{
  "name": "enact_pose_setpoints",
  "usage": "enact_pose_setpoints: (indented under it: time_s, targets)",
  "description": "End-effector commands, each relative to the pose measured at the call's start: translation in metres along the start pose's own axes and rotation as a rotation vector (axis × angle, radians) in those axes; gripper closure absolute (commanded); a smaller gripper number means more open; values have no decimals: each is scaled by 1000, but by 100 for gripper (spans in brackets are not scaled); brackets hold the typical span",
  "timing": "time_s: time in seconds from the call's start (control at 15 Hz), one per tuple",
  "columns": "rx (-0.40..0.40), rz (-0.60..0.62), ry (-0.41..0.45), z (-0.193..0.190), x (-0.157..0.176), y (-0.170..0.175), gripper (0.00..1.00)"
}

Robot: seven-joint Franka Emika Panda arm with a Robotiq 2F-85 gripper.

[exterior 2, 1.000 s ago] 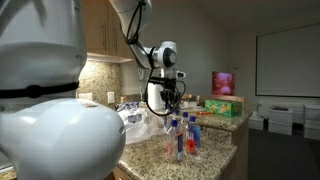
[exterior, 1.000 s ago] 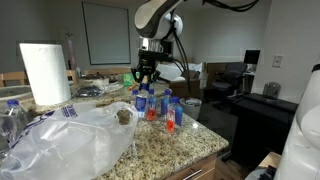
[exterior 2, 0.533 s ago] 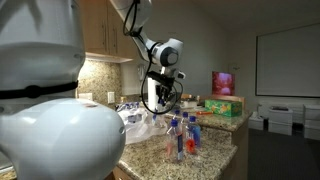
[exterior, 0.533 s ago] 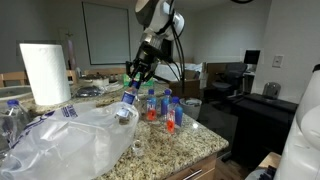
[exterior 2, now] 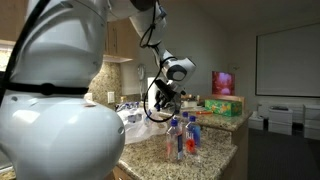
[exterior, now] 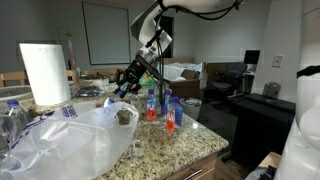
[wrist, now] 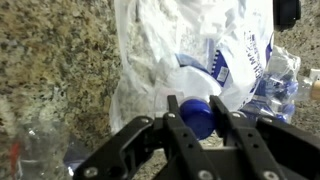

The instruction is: Put the bottles in the plastic

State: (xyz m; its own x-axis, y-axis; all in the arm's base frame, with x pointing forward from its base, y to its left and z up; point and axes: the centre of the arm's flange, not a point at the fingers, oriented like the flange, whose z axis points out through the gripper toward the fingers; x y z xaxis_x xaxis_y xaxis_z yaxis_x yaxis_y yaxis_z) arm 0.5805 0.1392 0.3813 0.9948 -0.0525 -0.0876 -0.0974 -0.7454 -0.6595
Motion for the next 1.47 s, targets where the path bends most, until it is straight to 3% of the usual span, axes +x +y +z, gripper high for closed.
enact_pose_setpoints:
  time_s: [0.0, 0.87, 0.93, 1.0, 1.13, 1.4]
  targets:
    - [51, 25, -77, 34, 36, -6, 90]
    - [42, -5, -374, 162, 36, -25, 90]
    - [41, -1, -397, 171, 38, -27, 83]
    - [37, 1, -409, 176, 38, -28, 40]
    - [20, -3, -396, 176, 39, -27, 33]
    - [1, -18, -310, 152, 40, -27, 8]
